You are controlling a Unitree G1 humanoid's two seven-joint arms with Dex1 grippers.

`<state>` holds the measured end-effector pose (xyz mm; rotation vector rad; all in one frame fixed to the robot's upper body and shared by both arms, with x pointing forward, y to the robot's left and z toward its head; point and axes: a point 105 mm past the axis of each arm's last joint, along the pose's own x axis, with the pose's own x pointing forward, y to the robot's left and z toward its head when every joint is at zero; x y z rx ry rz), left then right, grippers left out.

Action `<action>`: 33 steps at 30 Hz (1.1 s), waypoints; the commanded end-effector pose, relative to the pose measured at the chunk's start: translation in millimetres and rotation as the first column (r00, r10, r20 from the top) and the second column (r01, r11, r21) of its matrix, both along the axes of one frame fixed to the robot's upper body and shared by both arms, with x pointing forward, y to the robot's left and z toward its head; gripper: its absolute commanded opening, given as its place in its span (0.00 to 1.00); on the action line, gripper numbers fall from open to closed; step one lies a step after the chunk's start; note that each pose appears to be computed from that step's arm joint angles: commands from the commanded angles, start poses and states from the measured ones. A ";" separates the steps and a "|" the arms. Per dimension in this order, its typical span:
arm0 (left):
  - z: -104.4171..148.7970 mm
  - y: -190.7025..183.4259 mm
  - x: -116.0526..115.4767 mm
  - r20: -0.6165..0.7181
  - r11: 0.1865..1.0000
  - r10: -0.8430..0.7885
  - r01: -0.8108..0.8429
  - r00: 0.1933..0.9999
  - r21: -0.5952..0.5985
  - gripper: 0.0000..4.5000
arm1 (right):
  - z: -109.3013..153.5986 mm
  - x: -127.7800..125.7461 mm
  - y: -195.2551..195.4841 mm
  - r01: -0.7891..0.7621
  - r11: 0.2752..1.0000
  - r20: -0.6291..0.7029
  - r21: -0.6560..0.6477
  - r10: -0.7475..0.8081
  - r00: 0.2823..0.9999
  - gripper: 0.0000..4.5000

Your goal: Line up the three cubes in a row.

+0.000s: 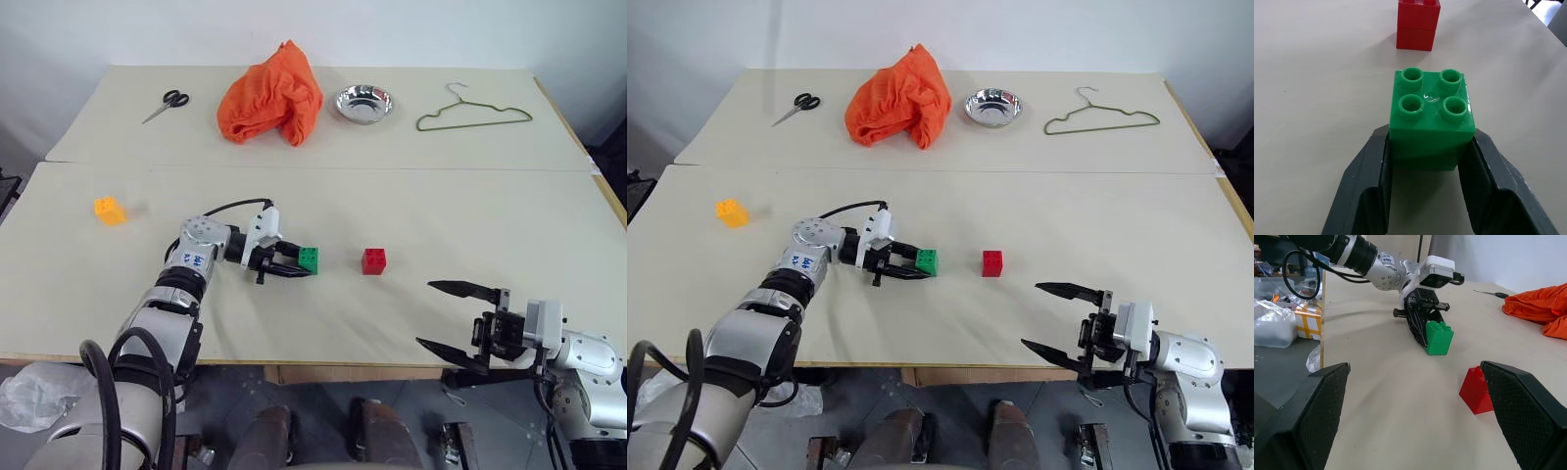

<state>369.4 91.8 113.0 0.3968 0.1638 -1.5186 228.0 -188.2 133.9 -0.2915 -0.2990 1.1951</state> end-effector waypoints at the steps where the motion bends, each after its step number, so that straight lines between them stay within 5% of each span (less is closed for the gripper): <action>1: 9.3 -0.4 6.0 0.026 1.000 0.026 -0.026 0.999 -0.017 0.61 | 7.6 1.6 0.8 0.001 1.000 0.034 -0.002 -0.001 0.999 1.00; 7: 21.0 10.8 7.9 0.068 0.994 0.064 -0.057 0.996 -0.090 1.00 | 11.9 7.2 12.7 -0.038 0.999 0.038 0.019 0.037 0.999 1.00; 12: 39.2 47.3 -17.4 0.133 0.967 0.045 -0.009 0.990 -0.254 1.00 | 25.3 14.6 30.5 -0.096 0.992 0.035 0.076 0.093 0.995 1.00; 14: 54.5 68.6 -18.4 0.124 0.908 0.206 -0.142 0.971 -0.394 1.00 | 29.5 19.5 37.3 -0.100 0.991 0.058 0.086 0.095 0.994 1.00; 17: 49.2 125.4 -51.6 0.147 0.840 0.448 -0.358 0.882 -0.409 1.00 | 35.1 27.6 48.1 -0.109 0.988 0.063 0.113 0.103 0.993 1.00; 21: 31.4 192.4 -97.5 0.079 0.607 0.762 -0.667 0.642 -0.433 1.00 | 42.6 44.4 67.3 -0.090 0.987 0.047 0.132 0.085 0.995 1.00; 28: 7.0 282.4 -172.4 -0.127 -0.134 0.989 -0.827 -0.077 -0.547 1.00 | 50.6 45.7 92.5 -0.198 0.969 0.083 0.149 0.187 0.979 1.00; 33: 3.3 284.9 -205.8 -0.199 -0.371 0.928 -0.735 -0.315 -0.567 1.00 | 50.6 49.1 100.5 -0.199 0.972 0.113 0.127 0.185 0.976 1.00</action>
